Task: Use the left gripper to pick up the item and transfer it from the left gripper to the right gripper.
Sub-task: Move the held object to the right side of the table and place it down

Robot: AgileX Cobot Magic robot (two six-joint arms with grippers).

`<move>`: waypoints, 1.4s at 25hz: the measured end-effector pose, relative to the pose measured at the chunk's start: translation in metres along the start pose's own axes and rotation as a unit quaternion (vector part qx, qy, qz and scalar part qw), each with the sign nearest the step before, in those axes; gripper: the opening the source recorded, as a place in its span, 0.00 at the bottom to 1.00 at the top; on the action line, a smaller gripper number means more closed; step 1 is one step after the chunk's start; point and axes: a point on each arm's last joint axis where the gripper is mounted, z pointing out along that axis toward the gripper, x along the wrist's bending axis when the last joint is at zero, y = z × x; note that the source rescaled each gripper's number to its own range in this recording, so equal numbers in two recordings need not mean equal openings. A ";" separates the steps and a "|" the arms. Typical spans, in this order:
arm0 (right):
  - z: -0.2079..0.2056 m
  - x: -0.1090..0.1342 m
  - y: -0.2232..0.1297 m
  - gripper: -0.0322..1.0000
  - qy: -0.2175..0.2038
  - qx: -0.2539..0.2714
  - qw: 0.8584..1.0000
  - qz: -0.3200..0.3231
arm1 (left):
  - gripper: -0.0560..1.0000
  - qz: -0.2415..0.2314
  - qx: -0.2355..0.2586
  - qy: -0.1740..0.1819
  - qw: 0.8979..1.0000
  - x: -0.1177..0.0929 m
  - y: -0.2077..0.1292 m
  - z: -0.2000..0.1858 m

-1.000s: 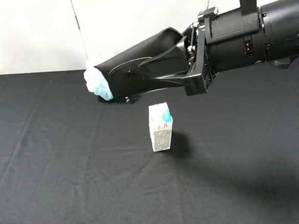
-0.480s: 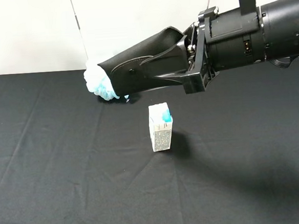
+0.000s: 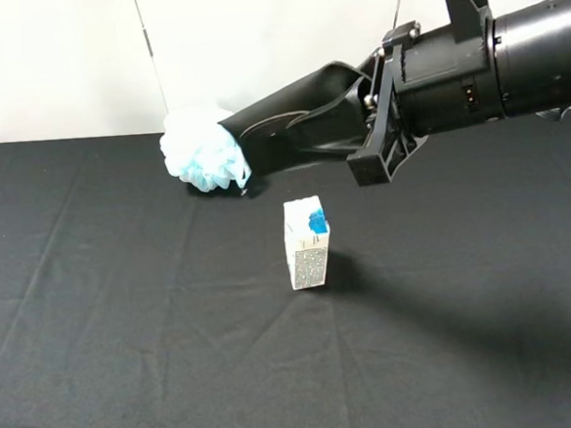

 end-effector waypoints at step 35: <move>-0.033 -0.081 -0.063 0.03 -0.292 0.020 0.926 0.240 | 0.93 -0.046 -0.054 0.058 0.996 -0.002 -0.010 -0.011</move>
